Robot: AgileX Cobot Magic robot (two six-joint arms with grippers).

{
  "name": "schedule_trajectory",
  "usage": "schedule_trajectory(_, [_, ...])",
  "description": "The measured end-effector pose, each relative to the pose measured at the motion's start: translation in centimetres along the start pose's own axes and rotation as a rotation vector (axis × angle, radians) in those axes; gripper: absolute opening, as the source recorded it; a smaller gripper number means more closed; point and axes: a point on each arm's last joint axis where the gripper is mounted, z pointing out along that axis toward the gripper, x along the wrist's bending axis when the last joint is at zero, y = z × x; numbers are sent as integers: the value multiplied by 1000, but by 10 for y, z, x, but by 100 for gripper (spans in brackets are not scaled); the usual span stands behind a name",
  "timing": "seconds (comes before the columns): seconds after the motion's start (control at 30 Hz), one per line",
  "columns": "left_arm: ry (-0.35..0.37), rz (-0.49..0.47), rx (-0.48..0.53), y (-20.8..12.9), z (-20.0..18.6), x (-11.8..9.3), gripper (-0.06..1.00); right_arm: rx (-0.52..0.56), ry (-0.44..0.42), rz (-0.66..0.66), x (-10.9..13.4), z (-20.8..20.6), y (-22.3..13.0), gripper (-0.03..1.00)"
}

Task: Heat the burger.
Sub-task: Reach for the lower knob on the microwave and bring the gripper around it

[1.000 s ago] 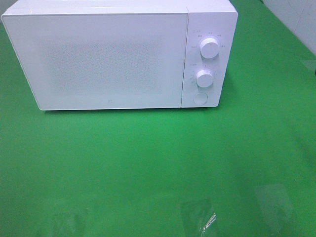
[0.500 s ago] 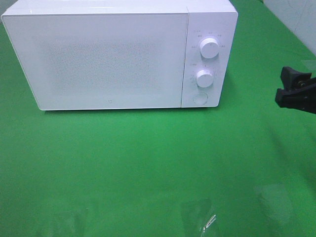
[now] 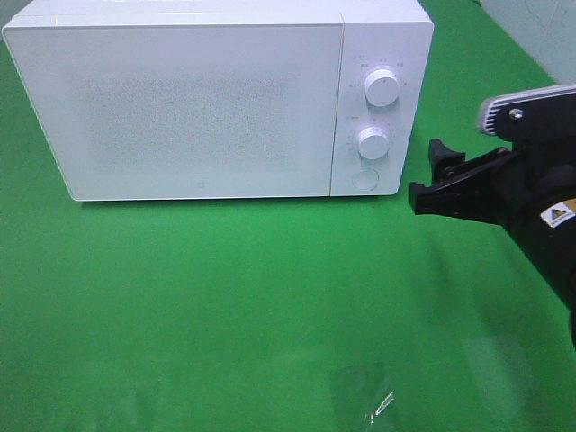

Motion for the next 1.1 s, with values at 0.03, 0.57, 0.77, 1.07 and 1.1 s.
schedule_trajectory(0.03, [0,0,0,0,0,0,99,-5,13,0,7,3,1,76])
schedule_trajectory(0.57, [0,0,0,0,0,0,99,-24,28,12,38,28,6,72])
schedule_trajectory(0.77, [0,0,0,0,0,0,99,9,30,15,43,32,-6,72])
schedule_trajectory(1.07, [0,0,0,0,0,0,99,18,14,120,49,39,-21,79])
schedule_trajectory(1.1, [0,0,0,0,0,0,99,18,14,120,49,39,-21,79])
